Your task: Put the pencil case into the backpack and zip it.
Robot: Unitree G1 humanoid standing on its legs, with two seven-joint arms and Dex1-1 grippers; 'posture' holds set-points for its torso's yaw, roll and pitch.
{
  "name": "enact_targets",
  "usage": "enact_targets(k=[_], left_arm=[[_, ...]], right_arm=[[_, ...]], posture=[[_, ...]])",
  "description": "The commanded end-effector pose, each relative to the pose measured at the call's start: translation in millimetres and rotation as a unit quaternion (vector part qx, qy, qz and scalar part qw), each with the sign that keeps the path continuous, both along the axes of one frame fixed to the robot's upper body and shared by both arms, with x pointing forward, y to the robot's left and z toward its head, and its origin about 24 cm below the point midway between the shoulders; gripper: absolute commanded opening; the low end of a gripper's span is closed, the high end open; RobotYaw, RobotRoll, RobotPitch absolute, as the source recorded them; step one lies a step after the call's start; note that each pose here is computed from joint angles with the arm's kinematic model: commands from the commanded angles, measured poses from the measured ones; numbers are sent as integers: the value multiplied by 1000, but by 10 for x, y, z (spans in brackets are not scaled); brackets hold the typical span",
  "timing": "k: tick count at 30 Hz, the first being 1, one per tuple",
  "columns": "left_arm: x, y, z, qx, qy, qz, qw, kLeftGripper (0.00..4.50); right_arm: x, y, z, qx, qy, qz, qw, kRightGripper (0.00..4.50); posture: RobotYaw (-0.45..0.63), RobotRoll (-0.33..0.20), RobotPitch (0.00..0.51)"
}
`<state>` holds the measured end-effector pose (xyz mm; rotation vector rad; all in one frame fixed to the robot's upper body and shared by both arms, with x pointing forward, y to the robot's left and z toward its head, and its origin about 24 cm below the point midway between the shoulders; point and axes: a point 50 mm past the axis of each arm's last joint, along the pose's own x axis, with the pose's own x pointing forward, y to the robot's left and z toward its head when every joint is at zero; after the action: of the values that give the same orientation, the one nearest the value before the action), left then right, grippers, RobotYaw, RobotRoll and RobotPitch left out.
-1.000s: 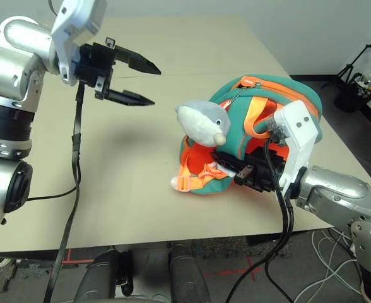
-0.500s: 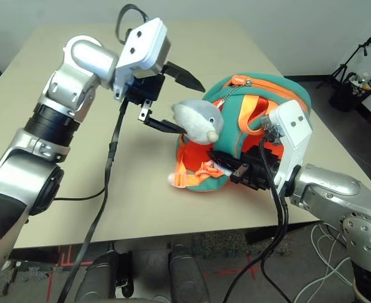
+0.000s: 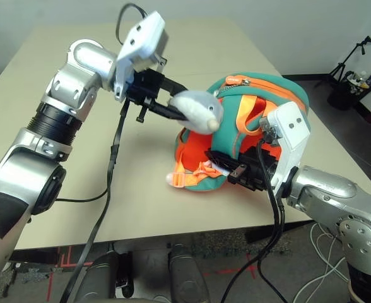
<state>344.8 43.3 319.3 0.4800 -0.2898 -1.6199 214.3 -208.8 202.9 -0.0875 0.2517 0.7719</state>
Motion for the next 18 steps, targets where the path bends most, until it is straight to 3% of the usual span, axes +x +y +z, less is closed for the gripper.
enact_targets(k=[1, 5, 9, 14, 18], left_arm=[[82, 112, 114, -64, 64, 47, 995, 1721], [222, 293, 62, -109, 176, 126, 970, 1721], [245, 407, -89, -107, 247, 156, 950, 1721], [172, 544, -247, -116, 328, 158, 924, 1721], [22, 643, -349, -109, 374, 138, 911, 1721]], right_arm=[[-17, 42, -52, -1, 14, 17, 1000, 193], [-13, 37, -57, 0, 15, 16, 1000, 193], [-16, 35, -62, 0, 16, 16, 1000, 193], [-21, 34, -74, 1, 18, 14, 1000, 193], [-22, 39, -88, 4, 19, 12, 1000, 193]], posture=[[-192, 0, 105], [-191, 0, 107], [-191, 0, 111], [-191, 0, 115], [-191, 0, 117]])
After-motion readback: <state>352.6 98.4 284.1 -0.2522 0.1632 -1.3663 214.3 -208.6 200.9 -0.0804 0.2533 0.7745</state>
